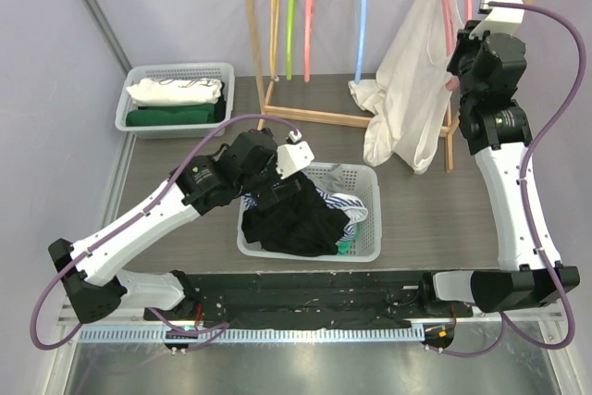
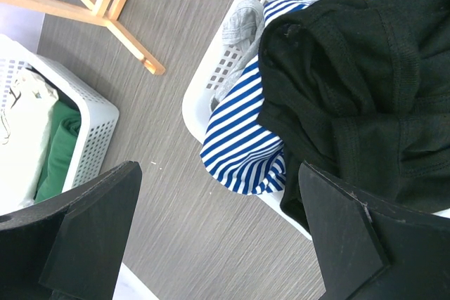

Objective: Remove the tank top from the hanger
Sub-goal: Pick up the hanger from the clothesline.

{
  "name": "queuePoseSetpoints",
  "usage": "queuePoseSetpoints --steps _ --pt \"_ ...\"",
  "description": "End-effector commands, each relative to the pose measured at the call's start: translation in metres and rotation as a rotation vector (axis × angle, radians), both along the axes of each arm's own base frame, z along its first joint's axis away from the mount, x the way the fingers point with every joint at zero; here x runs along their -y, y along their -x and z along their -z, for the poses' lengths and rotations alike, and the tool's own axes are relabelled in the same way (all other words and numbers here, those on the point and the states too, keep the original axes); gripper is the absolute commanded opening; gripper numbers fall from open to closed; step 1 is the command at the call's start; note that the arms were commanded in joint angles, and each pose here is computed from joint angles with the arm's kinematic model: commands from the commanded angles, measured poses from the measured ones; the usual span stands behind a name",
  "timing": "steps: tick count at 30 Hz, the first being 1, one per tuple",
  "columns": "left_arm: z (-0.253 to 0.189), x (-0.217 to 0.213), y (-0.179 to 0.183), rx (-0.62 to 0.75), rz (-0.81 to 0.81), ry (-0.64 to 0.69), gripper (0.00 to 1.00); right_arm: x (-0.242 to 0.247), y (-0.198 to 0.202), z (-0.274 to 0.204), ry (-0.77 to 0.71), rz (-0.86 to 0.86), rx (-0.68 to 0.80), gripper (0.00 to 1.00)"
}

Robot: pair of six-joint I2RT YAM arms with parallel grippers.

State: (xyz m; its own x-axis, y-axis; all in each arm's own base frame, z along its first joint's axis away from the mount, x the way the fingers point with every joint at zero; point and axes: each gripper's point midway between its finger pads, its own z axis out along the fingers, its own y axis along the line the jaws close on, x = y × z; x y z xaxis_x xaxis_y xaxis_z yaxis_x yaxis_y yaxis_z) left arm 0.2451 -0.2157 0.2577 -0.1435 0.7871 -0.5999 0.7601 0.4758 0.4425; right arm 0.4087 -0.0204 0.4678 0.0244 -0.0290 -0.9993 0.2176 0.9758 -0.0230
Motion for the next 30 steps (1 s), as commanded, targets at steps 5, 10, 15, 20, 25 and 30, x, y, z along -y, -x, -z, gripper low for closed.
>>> queuePoseSetpoints --steps 5,10,15,20,25,30 --pt "-0.008 0.002 -0.007 0.039 -0.009 0.028 0.99 0.018 0.073 -0.148 -0.041 0.072 0.538 0.01" --pt "-0.008 0.003 -0.006 0.038 -0.008 0.032 0.99 0.013 0.078 -0.159 -0.073 0.041 0.557 0.01" --pt "-0.007 0.001 -0.005 0.038 -0.012 0.033 0.99 -0.005 0.046 -0.114 -0.111 -0.046 0.325 0.16" --pt "-0.005 -0.001 -0.005 0.039 -0.009 0.026 0.99 -0.006 0.037 -0.093 -0.185 -0.022 0.136 0.53" --pt "-0.005 -0.001 -0.003 0.034 -0.005 0.033 0.99 -0.001 0.024 -0.088 -0.21 0.025 0.091 0.62" --pt "-0.007 -0.002 0.0 0.031 -0.004 0.037 0.99 -0.002 0.008 -0.092 -0.203 0.024 0.076 0.64"
